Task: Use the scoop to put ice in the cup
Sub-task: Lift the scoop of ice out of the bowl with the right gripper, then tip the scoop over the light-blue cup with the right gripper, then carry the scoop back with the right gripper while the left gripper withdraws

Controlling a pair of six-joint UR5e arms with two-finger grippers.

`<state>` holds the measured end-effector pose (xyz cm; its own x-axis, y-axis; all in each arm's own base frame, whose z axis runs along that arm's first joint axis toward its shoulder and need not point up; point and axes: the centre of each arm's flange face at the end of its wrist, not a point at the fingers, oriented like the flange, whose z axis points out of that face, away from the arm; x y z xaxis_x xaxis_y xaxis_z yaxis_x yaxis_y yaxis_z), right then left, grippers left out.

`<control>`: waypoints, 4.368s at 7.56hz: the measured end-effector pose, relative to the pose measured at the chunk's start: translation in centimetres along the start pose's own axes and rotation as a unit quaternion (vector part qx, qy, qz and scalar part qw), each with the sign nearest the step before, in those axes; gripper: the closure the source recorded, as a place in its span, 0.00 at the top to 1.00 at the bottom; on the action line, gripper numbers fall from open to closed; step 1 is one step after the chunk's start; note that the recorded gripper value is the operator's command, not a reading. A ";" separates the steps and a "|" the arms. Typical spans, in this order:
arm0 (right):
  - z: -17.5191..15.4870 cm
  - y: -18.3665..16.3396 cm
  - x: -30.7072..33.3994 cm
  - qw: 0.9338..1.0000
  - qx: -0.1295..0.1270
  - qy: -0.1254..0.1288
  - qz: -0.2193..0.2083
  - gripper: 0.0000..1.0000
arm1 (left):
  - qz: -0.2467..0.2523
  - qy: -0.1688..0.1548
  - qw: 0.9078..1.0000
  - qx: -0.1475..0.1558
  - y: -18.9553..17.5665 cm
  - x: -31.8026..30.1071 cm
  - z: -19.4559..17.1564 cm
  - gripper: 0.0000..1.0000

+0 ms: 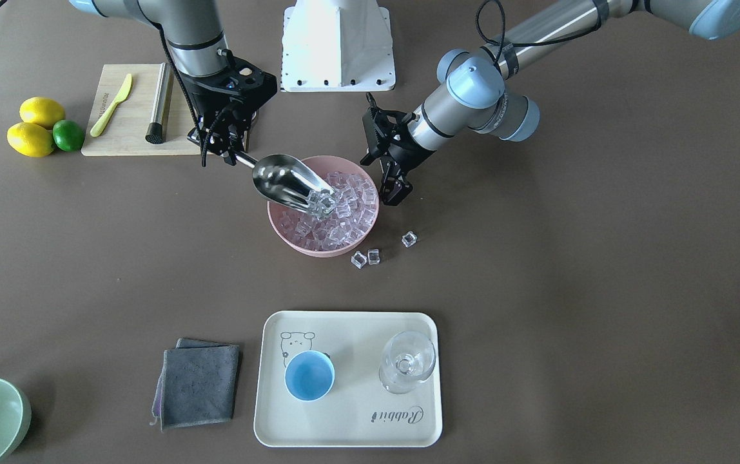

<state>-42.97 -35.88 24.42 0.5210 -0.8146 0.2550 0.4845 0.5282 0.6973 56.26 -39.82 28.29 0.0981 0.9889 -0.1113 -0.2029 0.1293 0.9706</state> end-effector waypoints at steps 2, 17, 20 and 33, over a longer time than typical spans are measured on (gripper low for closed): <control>-1.2 0.6 0.0 0.999 0.021 -0.009 0.036 0.00 | 0.000 0.000 1.000 0.000 0.0 0.0 -0.1 0.99; 1.2 -20.5 24.7 0.965 -0.222 -0.058 0.130 0.00 | 0.060 0.001 0.998 -0.025 2.0 0.1 -5.2 0.99; 0.7 -20.9 24.5 0.959 -0.248 -0.060 0.121 0.00 | 0.072 -0.009 0.995 -0.069 1.2 -0.5 -8.1 0.99; -1.9 21.7 30.0 0.877 -0.147 -0.008 0.457 0.00 | -0.439 -0.202 0.855 -0.188 15.5 -16.6 -27.8 0.99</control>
<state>-15.55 -48.41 45.92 0.7769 -0.0212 0.6293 0.0312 0.9995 -0.0049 24.41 -52.21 39.21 0.6858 0.4037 -0.6055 -0.1703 0.8979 0.4059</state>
